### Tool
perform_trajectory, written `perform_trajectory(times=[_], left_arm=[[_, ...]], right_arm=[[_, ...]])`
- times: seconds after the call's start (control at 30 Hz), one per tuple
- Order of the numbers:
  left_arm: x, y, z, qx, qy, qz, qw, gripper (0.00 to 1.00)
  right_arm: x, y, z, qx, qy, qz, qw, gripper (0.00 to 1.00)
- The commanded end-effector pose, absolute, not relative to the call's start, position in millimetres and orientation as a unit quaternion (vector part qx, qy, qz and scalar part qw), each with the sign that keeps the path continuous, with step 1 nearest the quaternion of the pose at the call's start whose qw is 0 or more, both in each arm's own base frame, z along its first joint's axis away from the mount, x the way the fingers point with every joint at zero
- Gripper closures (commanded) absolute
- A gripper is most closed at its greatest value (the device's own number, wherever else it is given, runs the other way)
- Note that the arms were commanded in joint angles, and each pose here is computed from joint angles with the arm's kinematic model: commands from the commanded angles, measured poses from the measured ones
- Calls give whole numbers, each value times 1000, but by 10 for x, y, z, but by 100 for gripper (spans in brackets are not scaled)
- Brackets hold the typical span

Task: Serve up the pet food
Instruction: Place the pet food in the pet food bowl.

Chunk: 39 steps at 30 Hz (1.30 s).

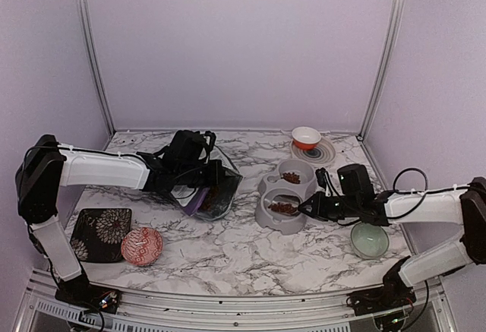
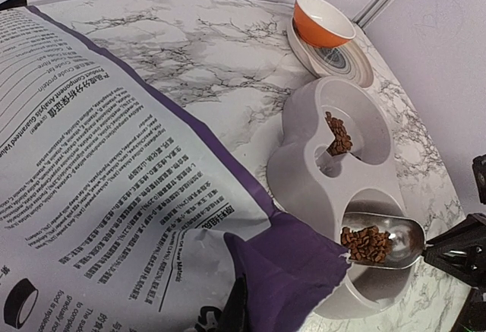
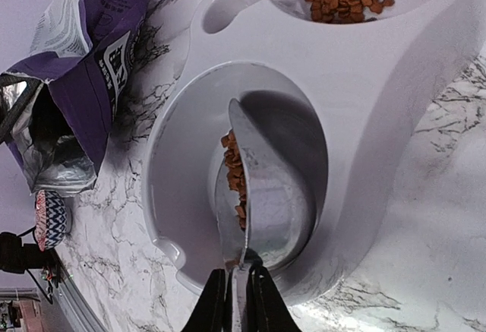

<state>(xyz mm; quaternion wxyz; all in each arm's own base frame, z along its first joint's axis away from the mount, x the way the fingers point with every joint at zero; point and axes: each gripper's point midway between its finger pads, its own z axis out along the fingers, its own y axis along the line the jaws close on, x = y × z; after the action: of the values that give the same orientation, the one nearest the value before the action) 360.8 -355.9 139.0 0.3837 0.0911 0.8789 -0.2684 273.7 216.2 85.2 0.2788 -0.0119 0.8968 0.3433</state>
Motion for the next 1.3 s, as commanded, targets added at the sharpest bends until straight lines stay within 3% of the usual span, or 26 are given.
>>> perform_trajectory(times=[0.0, 1.27], left_arm=[[3755, -3449, 1712, 74, 857, -278, 428, 100], [3767, -3451, 1746, 73, 855, -287, 426, 100]], right_arm=[[3004, 2335, 1097, -36, 876, 358, 321, 100], [2912, 2139, 1311, -55, 896, 300, 322, 100]])
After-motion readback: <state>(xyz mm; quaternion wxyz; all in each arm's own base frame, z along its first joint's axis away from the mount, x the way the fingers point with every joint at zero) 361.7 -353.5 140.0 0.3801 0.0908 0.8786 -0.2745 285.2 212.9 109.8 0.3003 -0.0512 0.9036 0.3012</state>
